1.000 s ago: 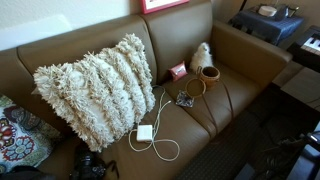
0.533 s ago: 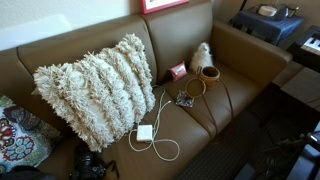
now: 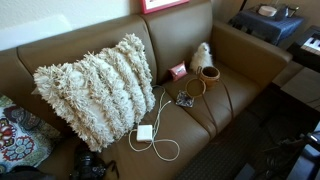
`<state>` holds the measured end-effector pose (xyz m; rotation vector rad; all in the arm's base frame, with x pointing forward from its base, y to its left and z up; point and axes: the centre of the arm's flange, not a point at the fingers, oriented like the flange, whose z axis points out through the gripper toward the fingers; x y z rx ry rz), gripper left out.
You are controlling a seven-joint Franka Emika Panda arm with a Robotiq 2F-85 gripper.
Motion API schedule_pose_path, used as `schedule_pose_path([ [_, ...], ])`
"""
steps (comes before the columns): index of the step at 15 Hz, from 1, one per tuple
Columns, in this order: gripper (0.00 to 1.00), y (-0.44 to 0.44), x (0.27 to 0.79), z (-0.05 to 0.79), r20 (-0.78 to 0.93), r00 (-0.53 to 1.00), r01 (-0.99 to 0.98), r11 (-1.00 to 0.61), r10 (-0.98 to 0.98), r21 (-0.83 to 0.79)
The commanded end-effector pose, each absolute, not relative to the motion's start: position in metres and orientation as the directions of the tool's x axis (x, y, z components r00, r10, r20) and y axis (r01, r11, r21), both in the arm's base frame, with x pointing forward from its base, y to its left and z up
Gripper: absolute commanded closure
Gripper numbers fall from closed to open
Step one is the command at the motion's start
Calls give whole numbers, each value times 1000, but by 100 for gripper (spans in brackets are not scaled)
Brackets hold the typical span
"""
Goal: Move the brown bag to the left
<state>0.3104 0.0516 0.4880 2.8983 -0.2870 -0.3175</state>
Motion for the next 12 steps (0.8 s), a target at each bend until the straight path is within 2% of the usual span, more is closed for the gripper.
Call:
schedule_pose_path([
  [1, 0, 52, 310, 488, -191, 958, -169, -959, -214, 229],
  [12, 0, 52, 310, 488, -189, 958, -173, -959, -217, 223],
])
